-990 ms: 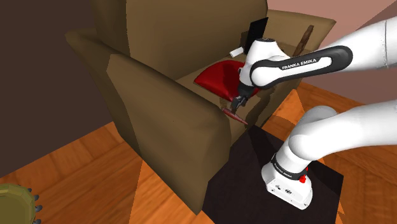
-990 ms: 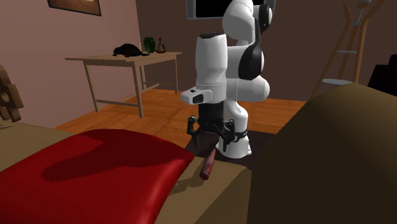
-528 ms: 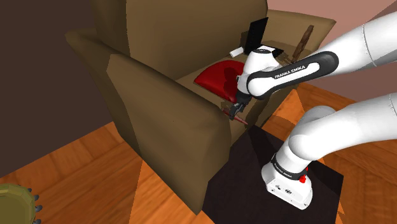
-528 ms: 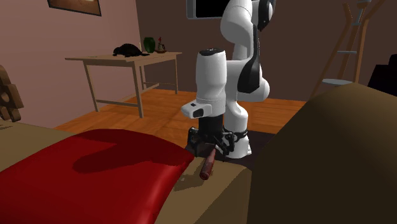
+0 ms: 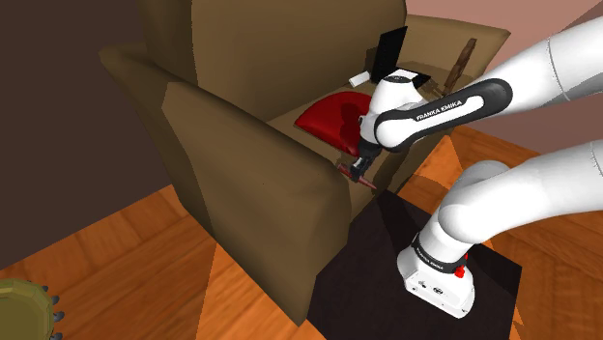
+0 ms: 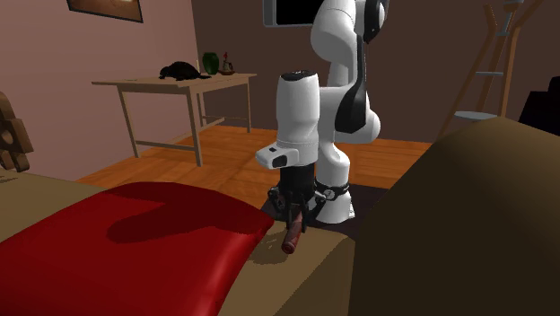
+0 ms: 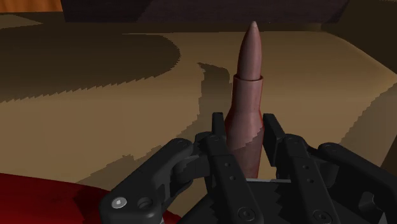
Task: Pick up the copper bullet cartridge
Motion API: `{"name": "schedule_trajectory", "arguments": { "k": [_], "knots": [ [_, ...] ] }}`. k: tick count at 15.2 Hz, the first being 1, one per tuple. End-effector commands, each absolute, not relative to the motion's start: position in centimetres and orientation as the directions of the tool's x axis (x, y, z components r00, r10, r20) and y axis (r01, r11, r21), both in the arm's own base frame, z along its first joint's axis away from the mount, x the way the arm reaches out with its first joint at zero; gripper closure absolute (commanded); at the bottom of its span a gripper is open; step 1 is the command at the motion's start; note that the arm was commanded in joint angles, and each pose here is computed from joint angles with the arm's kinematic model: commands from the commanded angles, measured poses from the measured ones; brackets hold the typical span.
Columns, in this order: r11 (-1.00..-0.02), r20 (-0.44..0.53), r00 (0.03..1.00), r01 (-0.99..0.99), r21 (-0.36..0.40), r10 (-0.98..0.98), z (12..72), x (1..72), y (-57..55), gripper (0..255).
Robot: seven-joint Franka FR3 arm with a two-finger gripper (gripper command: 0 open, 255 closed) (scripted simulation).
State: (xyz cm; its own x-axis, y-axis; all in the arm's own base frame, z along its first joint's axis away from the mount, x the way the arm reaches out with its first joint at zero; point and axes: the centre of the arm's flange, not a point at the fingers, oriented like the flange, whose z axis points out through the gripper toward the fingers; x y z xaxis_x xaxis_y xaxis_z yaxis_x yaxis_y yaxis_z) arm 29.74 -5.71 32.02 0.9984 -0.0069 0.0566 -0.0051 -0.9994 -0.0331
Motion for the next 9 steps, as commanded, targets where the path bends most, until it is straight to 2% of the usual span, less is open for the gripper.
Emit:
{"name": "schedule_trajectory", "arguments": {
  "k": [1, 9],
  "knots": [
    [-0.999, 0.057, 0.998, -0.005, -0.033, -0.007, 32.0, 29.7, -5.7, 255],
    [-0.999, 0.057, 0.998, -0.005, -0.033, -0.007, 35.2, 29.8, -5.7, 255]
  ]
}}
